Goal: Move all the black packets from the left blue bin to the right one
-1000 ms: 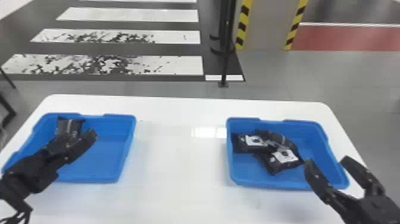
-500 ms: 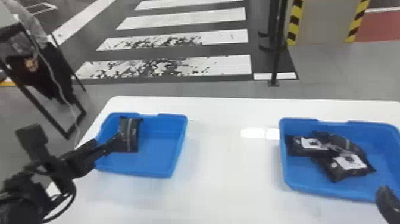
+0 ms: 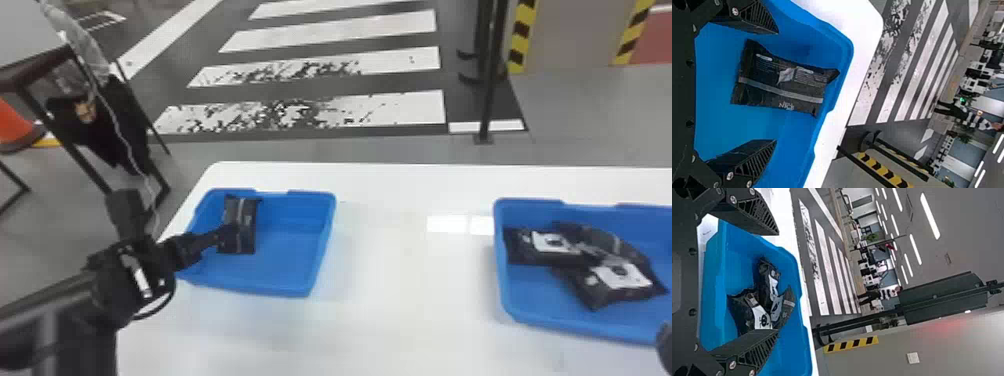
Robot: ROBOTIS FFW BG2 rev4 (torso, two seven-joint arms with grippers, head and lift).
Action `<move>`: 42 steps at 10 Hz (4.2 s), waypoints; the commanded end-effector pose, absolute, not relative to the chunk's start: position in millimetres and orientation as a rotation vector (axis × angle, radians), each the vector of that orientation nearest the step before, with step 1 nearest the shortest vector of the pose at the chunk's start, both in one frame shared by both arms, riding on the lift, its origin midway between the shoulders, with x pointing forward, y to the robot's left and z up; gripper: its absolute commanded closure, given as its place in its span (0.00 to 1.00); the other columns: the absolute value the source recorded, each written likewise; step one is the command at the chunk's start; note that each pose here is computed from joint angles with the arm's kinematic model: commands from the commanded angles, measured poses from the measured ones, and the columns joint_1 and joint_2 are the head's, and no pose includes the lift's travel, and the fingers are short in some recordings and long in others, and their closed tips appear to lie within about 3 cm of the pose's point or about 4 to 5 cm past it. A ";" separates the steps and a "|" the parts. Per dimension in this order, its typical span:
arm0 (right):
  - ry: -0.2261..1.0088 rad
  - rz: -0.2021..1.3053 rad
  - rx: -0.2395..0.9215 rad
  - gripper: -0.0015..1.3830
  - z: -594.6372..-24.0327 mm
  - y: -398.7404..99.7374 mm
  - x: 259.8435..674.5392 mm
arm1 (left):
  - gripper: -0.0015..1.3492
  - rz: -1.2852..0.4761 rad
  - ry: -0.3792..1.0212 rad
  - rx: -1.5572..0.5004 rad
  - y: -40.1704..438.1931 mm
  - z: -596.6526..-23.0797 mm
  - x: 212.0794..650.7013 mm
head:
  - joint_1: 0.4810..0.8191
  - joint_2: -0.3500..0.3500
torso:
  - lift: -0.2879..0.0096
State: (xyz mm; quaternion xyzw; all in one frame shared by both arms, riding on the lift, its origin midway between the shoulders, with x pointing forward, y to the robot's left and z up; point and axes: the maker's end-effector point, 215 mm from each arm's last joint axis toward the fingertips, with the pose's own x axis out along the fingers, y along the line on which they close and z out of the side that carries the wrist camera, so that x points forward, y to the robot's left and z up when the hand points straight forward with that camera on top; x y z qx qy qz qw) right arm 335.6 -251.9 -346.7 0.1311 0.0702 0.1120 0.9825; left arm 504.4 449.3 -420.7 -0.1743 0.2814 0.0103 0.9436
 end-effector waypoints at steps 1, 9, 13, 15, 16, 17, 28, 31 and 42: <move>0.146 0.227 0.273 0.11 -348.6 -250.9 335.9 | 0.12 0.026 0.633 -0.361 447.8 -440.6 516.3 | 0.63 0.87 | 0.46; 0.161 0.234 0.317 0.11 -359.3 -247.0 337.0 | 0.89 0.011 0.740 -0.339 430.9 -475.2 537.7 | 0.63 0.84 | 0.46; 0.163 0.241 0.326 0.11 -359.1 -245.7 335.4 | 0.89 -0.093 0.686 -0.288 405.8 -445.2 518.3 | 0.63 0.83 | 0.46; 0.151 0.250 0.330 0.11 -353.1 -243.7 336.4 | 0.89 -0.172 0.622 -0.251 372.6 -410.0 489.1 | 0.63 0.79 | 0.46; 0.150 0.272 0.346 0.11 -349.4 -237.2 337.6 | 0.89 -0.229 0.582 -0.252 348.0 -392.5 481.0 | 0.63 0.78 | 0.46; 0.135 0.318 0.380 0.11 -342.0 -222.6 342.4 | 0.89 -0.311 0.544 -0.264 316.1 -377.0 477.6 | 0.63 0.75 | 0.46; -0.014 0.657 0.431 0.11 -275.2 -113.3 434.4 | 0.89 -1.039 0.493 -0.390 1.2 -301.4 434.5 | 0.63 0.33 | 0.46; -0.004 0.681 0.419 0.11 -278.8 -97.5 451.2 | 0.89 -1.135 0.502 -0.422 -34.4 -293.9 415.1 | 0.63 0.28 | 0.46; -0.009 0.563 0.400 0.92 -293.0 -155.1 485.0 | 0.11 -0.923 0.475 -0.611 33.5 -338.9 410.0 | 0.63 0.26 | 0.46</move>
